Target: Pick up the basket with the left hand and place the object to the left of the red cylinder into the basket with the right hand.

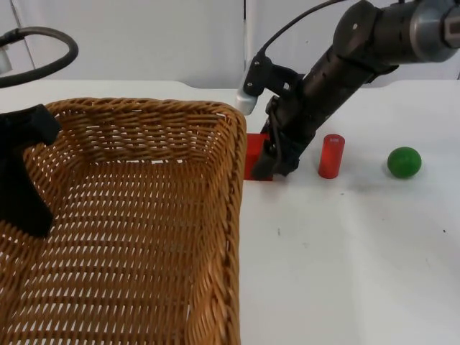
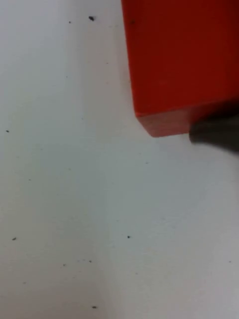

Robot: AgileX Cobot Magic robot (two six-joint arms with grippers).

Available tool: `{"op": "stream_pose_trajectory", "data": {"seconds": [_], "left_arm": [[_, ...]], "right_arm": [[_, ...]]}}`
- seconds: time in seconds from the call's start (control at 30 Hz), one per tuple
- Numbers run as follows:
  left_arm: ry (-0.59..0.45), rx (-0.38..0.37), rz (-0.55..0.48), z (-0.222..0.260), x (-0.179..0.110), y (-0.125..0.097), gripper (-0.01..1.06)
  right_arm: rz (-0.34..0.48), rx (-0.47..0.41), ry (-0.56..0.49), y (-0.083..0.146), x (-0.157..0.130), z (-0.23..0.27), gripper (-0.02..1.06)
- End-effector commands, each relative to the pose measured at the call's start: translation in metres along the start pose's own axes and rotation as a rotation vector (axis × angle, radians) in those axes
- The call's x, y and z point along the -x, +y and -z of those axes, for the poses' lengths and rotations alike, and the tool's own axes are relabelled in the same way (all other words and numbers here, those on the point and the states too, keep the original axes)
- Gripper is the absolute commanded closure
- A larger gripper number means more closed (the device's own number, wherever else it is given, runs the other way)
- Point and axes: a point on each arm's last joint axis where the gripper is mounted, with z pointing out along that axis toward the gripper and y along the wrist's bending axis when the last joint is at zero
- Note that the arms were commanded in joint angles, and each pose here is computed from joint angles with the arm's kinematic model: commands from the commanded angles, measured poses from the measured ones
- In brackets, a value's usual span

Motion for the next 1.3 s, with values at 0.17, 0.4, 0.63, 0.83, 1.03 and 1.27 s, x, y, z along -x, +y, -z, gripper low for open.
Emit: {"op": "stream_pose_trajectory", "data": {"seconds": [0.17,0.4,0.63,0.83,1.03,1.27], "left_arm": [[-0.009,-0.03,0.018,0.002,0.0,-0.004,1.05],[-0.009,-0.027,0.016,0.002,0.0,-0.004,1.05],[-0.011,-0.027,0.016,0.002,0.0,-0.004,1.05],[-0.017,-0.026,0.017,0.002,0.0,-0.004,1.05],[-0.017,-0.026,0.017,0.002,0.0,-0.004,1.05],[-0.017,-0.027,0.018,0.002,0.0,-0.004,1.05]], "right_arm": [[0.015,-0.022,-0.014,-0.002,0.004,0.001,0.91],[0.04,-0.028,-0.04,-0.005,0.025,0.041,1.05],[0.029,-0.118,-0.054,-0.009,0.057,0.122,1.05],[0.008,-0.133,-0.083,0.001,0.078,0.183,1.05],[-0.029,-0.128,-0.103,0.016,0.091,0.233,1.05],[-0.04,-0.113,-0.087,0.03,0.094,0.266,1.05]]}}
